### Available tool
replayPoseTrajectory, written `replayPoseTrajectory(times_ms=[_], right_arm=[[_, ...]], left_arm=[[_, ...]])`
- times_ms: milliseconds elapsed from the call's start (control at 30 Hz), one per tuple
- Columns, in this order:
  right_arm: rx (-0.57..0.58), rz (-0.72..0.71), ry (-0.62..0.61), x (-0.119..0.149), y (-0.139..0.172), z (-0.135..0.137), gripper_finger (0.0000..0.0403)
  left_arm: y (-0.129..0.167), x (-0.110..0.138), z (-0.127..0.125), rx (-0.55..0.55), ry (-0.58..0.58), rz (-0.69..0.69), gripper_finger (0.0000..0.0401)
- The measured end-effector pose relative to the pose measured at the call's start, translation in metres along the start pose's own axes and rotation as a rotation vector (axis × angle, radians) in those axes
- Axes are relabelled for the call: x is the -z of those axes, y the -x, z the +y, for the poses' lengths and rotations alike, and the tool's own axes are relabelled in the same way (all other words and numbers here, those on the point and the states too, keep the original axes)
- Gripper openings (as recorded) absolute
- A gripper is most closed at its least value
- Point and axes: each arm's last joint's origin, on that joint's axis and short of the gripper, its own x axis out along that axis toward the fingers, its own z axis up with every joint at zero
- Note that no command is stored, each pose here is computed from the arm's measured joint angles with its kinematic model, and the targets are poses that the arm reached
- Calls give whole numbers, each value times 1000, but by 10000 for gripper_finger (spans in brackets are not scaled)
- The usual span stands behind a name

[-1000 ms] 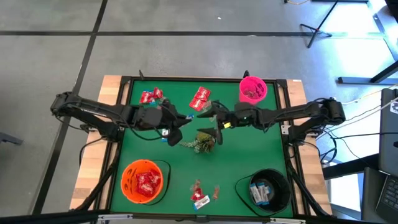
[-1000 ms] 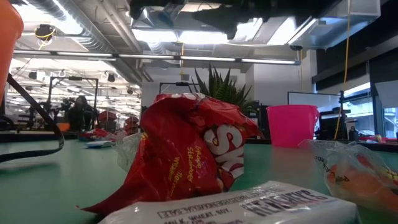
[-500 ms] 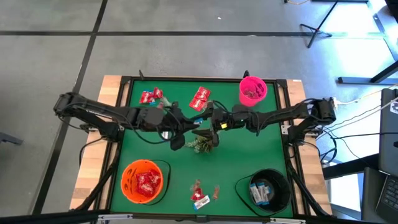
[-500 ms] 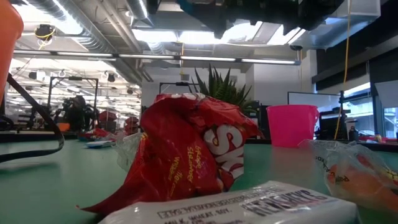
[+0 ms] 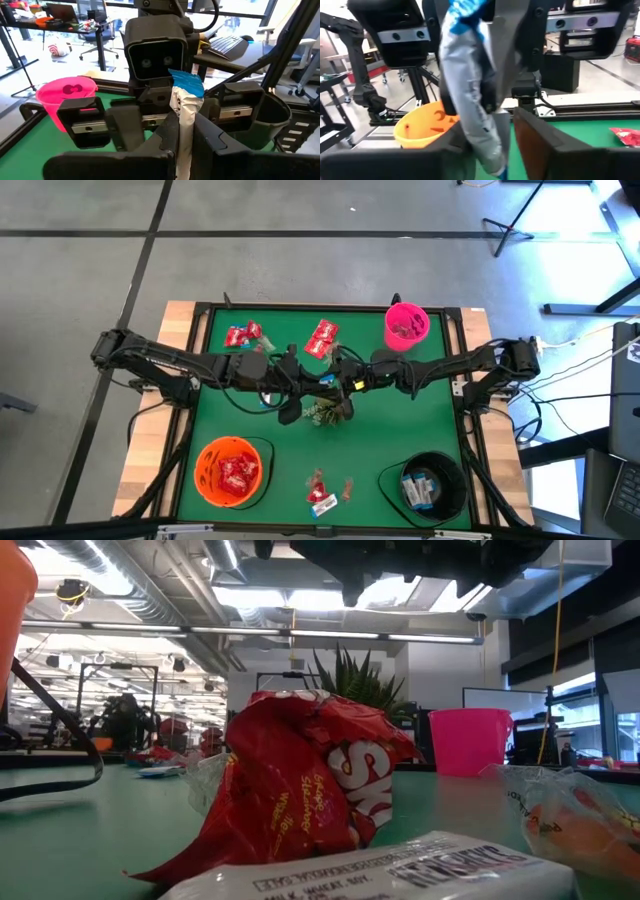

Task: Sort candy
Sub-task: Put the white chocolate into the black bucket

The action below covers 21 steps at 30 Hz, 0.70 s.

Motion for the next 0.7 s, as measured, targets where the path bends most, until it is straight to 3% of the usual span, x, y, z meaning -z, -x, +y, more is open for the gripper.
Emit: replayPoseTrajectory(times_ms=[200,333,533,700], right_arm=[[-42,14,-2,1,0,1,44],[-53,15,-2,1,0,1,18],[-72,47,-11,3,1,1,40],[-78,151,-38,8,5,2,57]], left_arm=[[-1,0,6,-11,5,10,19],[-2,0,11,-23,64,10,39],[1,-1,12,-26,63,17,108],[26,-16,12,-47,65,-22,155]])
